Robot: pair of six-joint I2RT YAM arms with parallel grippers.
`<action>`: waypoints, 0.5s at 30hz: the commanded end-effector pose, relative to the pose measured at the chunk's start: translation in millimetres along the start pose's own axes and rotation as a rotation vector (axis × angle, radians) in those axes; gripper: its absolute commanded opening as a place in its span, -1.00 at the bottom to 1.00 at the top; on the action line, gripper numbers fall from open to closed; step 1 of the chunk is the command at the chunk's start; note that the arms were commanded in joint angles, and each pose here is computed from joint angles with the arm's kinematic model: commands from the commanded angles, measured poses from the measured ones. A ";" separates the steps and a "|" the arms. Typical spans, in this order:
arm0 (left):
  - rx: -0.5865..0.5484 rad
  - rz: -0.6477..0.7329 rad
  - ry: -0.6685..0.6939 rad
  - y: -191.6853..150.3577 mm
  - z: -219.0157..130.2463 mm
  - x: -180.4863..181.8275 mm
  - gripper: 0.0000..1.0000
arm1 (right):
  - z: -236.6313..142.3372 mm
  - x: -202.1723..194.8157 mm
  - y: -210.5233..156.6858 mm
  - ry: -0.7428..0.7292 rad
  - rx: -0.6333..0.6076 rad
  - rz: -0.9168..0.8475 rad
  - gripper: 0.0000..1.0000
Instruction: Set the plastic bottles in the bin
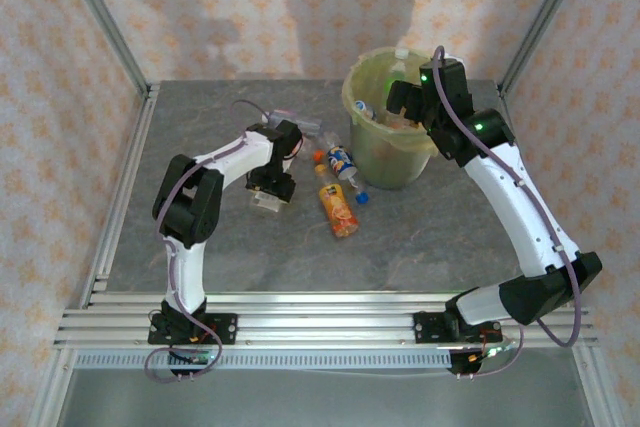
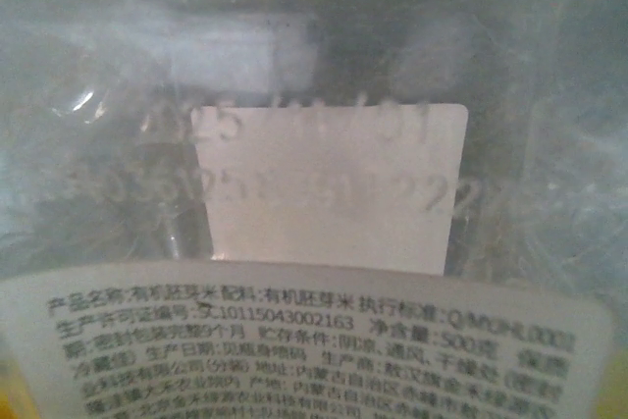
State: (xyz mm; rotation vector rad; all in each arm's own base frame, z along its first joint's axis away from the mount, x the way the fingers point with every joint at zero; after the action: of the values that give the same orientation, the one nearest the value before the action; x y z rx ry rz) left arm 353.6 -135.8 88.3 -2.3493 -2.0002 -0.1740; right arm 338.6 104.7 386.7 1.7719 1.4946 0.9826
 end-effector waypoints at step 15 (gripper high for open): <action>-0.472 -0.049 -0.019 5.7 -169.5 8.6 0.24 | -23.1 2.6 2.7 0.087 -0.048 0.050 0.98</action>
State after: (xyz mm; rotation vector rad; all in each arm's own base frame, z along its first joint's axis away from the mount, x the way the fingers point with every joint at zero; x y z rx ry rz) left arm 352.9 -140.4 215.9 -2.5147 -2.1820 -0.5517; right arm 328.1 104.5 389.5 1.7736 1.4993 1.0387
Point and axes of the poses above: each hand's point on the last joint's axis, 136 mm out from that joint toward the fingers, its own z axis out along the fingers, its own x axis along the line the jaws close on, y = z × x, the point moved 5 cm from there along -z, back along the fingers, and after that the axes turned 4 degrees about -z, right-handed, at the moved point
